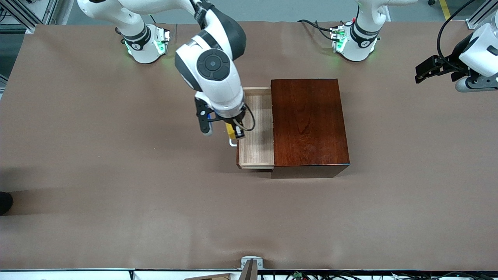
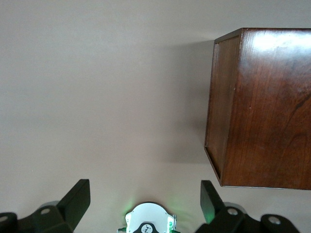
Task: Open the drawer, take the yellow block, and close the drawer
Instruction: 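Carry the cube away with the right gripper while the left gripper reaches the drawer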
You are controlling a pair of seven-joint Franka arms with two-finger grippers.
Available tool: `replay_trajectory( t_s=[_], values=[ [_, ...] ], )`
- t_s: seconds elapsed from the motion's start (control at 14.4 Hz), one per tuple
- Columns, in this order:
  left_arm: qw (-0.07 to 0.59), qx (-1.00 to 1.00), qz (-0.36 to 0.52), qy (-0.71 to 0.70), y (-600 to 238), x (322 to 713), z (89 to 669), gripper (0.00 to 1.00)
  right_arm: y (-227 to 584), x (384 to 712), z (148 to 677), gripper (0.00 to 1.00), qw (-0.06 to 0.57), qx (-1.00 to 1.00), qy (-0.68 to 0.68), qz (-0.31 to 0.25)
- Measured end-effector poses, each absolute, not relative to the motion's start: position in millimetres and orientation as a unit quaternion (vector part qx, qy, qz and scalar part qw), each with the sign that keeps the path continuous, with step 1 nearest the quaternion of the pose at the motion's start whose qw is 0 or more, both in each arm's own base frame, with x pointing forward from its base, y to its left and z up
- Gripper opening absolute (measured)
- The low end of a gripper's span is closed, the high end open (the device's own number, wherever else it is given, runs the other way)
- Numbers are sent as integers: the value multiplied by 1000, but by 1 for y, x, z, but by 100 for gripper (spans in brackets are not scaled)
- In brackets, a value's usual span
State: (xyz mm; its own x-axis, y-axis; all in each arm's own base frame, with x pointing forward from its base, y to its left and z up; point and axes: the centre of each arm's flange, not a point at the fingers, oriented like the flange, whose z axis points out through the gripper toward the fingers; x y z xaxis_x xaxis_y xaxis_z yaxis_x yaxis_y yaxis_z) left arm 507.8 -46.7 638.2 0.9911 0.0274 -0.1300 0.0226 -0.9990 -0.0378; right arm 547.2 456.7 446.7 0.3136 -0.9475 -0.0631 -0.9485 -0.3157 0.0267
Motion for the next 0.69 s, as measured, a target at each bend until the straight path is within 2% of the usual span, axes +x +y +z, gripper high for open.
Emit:
replay_trajectory(
  t_s=[0.42, 0.69],
  values=[
    [18, -998, 65, -14, -45, 508, 638, 100, 333, 610, 421, 56, -38, -892, 445, 65],
    [18, -998, 65, -14, -45, 508, 638, 100, 262, 631, 411, 56, -54, -919, 377, 100]
  ],
)
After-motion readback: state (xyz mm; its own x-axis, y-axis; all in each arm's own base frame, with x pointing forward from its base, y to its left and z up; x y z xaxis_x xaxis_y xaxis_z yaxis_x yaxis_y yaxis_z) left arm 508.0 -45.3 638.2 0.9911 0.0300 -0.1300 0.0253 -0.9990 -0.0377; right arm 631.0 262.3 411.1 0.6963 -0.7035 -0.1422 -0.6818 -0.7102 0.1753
